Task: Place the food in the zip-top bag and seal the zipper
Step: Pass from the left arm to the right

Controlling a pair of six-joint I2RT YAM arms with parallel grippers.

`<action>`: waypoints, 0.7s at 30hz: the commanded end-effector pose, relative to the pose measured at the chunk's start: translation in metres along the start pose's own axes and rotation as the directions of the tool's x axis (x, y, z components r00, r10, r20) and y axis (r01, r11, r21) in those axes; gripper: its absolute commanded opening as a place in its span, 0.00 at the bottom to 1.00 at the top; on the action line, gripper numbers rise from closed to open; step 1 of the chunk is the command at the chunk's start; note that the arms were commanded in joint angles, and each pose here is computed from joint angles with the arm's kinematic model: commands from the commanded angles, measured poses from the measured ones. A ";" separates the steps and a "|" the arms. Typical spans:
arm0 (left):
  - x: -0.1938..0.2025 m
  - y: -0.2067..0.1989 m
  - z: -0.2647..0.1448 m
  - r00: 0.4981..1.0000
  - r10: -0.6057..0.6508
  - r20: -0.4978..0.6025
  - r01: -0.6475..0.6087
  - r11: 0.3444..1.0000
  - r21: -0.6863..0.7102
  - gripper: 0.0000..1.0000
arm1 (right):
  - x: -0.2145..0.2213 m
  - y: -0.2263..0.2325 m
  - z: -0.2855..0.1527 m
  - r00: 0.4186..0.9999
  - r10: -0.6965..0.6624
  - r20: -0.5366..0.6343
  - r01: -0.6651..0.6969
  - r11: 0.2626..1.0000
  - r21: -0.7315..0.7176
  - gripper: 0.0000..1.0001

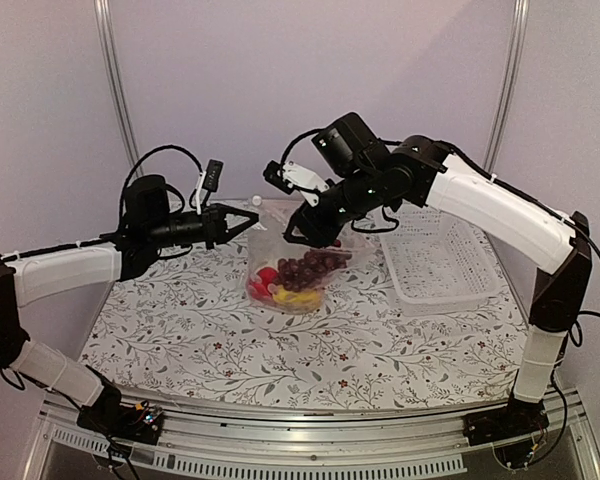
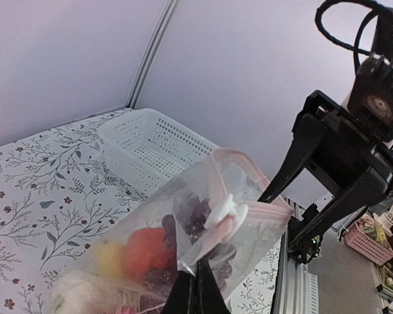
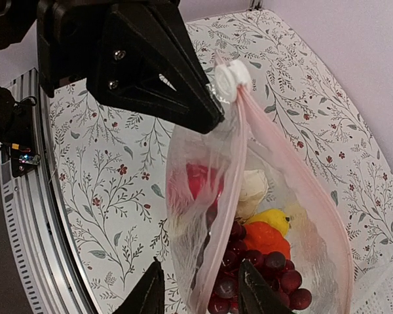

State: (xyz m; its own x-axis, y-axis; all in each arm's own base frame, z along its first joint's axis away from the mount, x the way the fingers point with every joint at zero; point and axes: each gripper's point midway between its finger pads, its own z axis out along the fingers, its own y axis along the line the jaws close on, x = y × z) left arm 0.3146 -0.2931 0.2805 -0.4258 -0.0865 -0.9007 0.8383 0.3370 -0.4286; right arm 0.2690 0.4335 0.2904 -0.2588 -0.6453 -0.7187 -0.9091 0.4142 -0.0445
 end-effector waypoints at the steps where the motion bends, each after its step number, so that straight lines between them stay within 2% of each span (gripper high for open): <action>1: -0.020 -0.021 -0.005 0.995 0.095 0.007 -0.095 0.995 -0.019 0.00 | -0.014 0.004 0.014 0.999 0.039 0.028 -0.038 0.999 -0.028 0.37; 4: -0.015 -0.028 -0.005 0.991 0.132 -0.032 -0.133 0.991 -0.033 0.00 | -0.019 0.006 0.021 0.998 0.044 0.038 -0.042 0.998 -0.045 0.36; 7: -0.012 -0.030 -0.006 0.986 0.155 -0.062 -0.158 0.986 -0.049 0.00 | -0.024 0.008 0.023 0.997 0.048 0.055 -0.045 0.997 -0.058 0.30; 9: -0.011 -0.031 -0.008 0.985 0.159 -0.070 -0.163 0.985 -0.054 0.00 | -0.027 0.009 0.023 0.997 0.045 0.067 -0.040 0.997 -0.070 0.20; 11: -0.010 -0.030 -0.009 0.984 0.160 -0.074 -0.165 0.985 -0.058 0.00 | -0.030 0.012 0.021 0.996 0.041 0.079 -0.034 0.996 -0.085 0.04; 12: -0.009 -0.030 -0.009 0.984 0.159 -0.077 -0.164 0.985 -0.061 0.03 | -0.032 0.013 0.020 0.996 0.038 0.085 -0.030 0.995 -0.093 0.00; 14: -0.008 -0.029 -0.009 0.984 0.156 -0.082 -0.161 0.985 -0.064 0.20 | -0.033 0.016 0.017 0.995 0.032 0.093 -0.022 0.994 -0.106 0.00; 16: -0.007 -0.028 -0.009 0.983 0.161 -0.085 -0.166 0.984 -0.065 0.32 | -0.035 0.018 0.013 0.995 0.028 0.100 -0.016 0.993 -0.119 0.00; 21: -0.009 -0.030 -0.006 0.979 0.183 -0.087 -0.187 0.982 -0.040 0.33 | -0.031 0.026 0.005 0.995 0.015 0.101 0.001 0.987 -0.159 0.00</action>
State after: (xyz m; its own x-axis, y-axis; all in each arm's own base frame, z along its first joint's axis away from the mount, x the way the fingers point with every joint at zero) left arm 0.2939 -0.2934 0.2896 -0.3349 0.0492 -0.9410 0.8670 0.4071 -0.2873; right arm 0.2666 0.4659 0.2877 -0.2776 -0.6002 -0.7501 -0.9313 0.3598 0.0568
